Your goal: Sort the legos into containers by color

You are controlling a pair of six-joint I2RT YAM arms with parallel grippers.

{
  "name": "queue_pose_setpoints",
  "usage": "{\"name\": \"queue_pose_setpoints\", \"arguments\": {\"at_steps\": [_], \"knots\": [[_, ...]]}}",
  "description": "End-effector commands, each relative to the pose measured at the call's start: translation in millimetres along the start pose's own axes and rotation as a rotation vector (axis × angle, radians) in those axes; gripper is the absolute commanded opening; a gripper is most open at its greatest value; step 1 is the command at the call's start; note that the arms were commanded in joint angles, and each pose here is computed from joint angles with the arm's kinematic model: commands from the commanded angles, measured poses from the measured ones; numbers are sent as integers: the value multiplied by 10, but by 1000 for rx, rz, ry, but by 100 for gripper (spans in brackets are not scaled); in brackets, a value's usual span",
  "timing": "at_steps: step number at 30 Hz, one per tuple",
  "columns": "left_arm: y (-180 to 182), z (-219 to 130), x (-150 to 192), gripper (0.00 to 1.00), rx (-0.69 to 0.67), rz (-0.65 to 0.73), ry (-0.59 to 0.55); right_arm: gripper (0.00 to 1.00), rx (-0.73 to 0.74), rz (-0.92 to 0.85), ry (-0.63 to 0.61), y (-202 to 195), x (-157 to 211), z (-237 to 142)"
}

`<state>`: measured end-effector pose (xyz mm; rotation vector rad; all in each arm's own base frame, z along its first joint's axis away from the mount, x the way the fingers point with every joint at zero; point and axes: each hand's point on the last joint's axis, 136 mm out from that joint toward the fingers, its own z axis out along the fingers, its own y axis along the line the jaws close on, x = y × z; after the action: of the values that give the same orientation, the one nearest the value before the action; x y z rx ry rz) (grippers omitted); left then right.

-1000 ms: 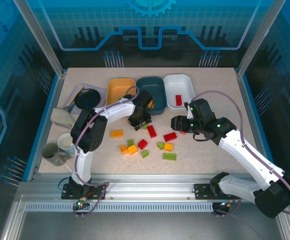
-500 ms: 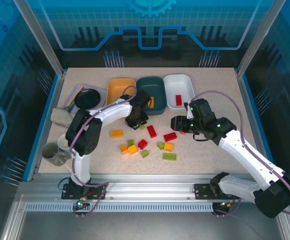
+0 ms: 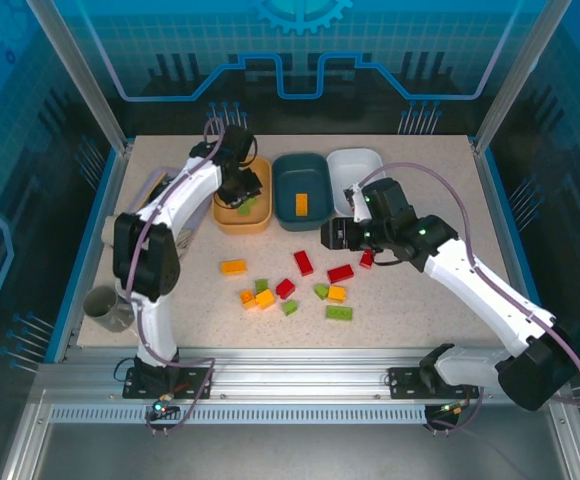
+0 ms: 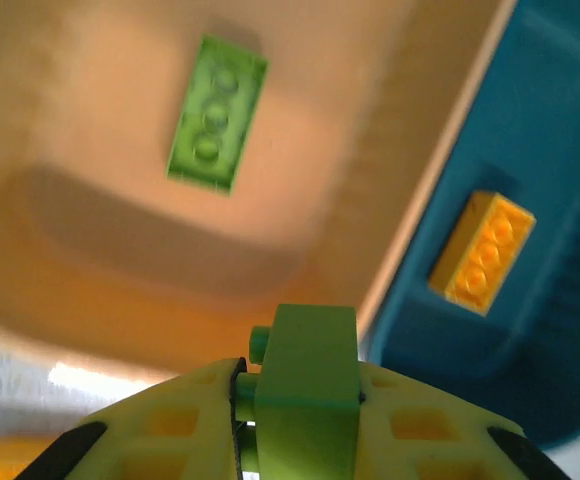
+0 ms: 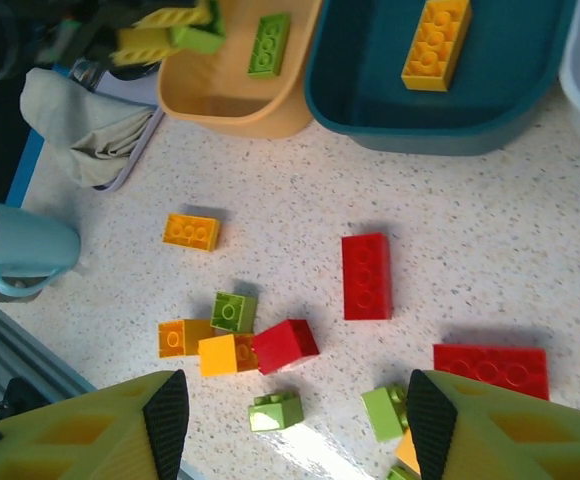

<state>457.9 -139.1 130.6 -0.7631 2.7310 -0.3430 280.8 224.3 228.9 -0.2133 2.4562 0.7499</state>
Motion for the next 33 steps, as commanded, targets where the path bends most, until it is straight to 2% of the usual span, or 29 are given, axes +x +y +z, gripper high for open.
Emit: {"name": "queue_pose_setpoints", "arguments": {"at_steps": [1,5,10,14,17,21,26,28,33], "knots": [[-12,278,57,20,-22,104,111,62,-59,-33,-22,206,-137,-33],[-37,551,18,20,-39,111,149,62,-50,-25,-18,192,-143,-13],[6,704,9,21,-73,104,167,63,-40,-7,-2,153,-91,28],[104,735,46,29,-115,93,178,63,3,13,7,56,-44,40],[86,718,65,40,-101,88,184,63,65,45,18,-86,12,42],[-29,519,5,52,-58,90,145,64,133,116,14,-330,95,-3],[-247,-3,2,64,24,106,64,70,277,274,62,-855,332,-53],[-359,-253,115,72,74,143,26,75,321,324,106,-1046,471,3],[-380,-649,801,92,233,233,-17,86,405,351,249,-1377,752,284]]}}
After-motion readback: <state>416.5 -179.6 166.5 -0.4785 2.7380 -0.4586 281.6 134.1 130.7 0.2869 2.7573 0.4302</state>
